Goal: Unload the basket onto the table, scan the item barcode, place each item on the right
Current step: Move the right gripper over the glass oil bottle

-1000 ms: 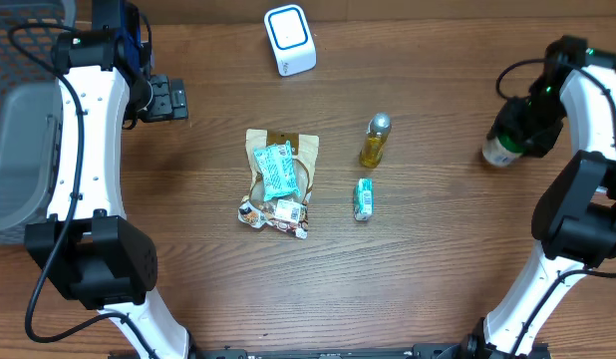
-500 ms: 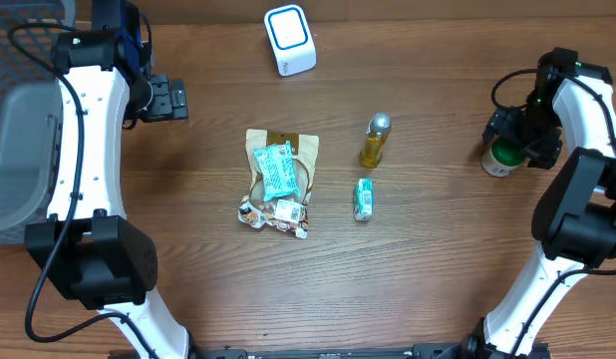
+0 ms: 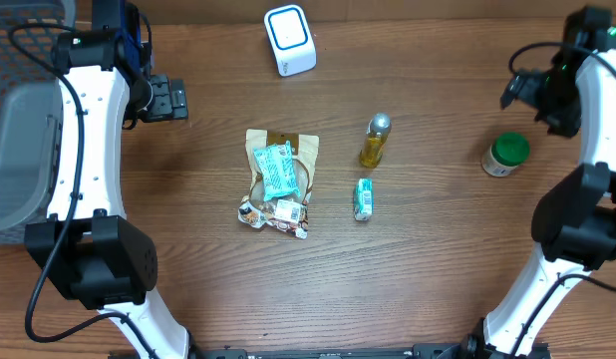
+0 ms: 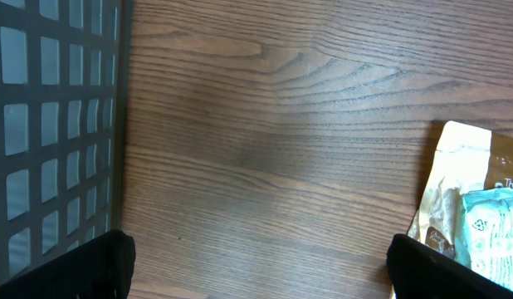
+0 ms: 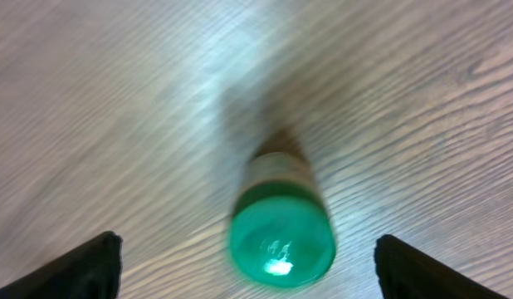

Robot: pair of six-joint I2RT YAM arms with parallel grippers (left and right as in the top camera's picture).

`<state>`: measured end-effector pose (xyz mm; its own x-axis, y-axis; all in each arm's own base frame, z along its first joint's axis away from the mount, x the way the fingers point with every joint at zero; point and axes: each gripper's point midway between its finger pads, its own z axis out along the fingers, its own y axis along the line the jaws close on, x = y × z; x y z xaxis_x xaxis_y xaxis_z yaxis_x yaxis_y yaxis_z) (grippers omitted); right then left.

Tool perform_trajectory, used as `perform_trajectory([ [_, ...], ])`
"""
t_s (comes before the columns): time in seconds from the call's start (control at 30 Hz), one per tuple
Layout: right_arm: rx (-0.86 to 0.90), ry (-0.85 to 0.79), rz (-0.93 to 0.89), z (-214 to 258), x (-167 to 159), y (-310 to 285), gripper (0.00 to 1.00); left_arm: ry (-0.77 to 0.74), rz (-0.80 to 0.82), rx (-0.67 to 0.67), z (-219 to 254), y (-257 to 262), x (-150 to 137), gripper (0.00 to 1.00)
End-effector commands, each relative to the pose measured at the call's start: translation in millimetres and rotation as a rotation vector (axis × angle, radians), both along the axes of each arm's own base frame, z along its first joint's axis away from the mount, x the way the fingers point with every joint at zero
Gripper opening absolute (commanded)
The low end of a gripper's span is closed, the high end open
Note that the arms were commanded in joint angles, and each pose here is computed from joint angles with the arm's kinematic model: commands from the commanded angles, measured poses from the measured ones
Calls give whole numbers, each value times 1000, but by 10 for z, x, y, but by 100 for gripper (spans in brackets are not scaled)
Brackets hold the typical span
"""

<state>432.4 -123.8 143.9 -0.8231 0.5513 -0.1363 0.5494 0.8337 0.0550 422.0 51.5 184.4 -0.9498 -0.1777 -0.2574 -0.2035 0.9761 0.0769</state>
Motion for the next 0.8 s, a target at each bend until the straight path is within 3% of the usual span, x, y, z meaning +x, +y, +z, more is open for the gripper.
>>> perform_trajectory([
  [0.0, 51, -142, 148, 629, 73, 390, 88, -18, -16, 8, 62, -20, 32, 100],
  [0.1, 116, -111, 263, 658, -17, 733, 81, -18, -16, 9, 62, -19, 32, 100],
  [0.17, 144, -101, 301, 651, -31, 919, 66, -19, -16, 9, 62, -19, 32, 99],
  [0.27, 220, -125, 379, 698, -3, 1327, 64, -19, -16, 9, 62, -19, 32, 100],
  [0.43, 249, -143, 517, 736, -2, 1948, 66, -18, -16, 9, 62, -21, 32, 99],
  [0.53, 249, -149, 594, 744, -34, 2311, 72, -19, -16, 9, 62, -17, 32, 100],
  [0.57, 235, -155, 618, 744, -32, 2407, 80, -19, -16, 9, 62, -17, 32, 100],
  [0.77, -26, -172, 538, 708, 16, 2631, 91, -18, -16, 9, 62, -19, 32, 100],
])
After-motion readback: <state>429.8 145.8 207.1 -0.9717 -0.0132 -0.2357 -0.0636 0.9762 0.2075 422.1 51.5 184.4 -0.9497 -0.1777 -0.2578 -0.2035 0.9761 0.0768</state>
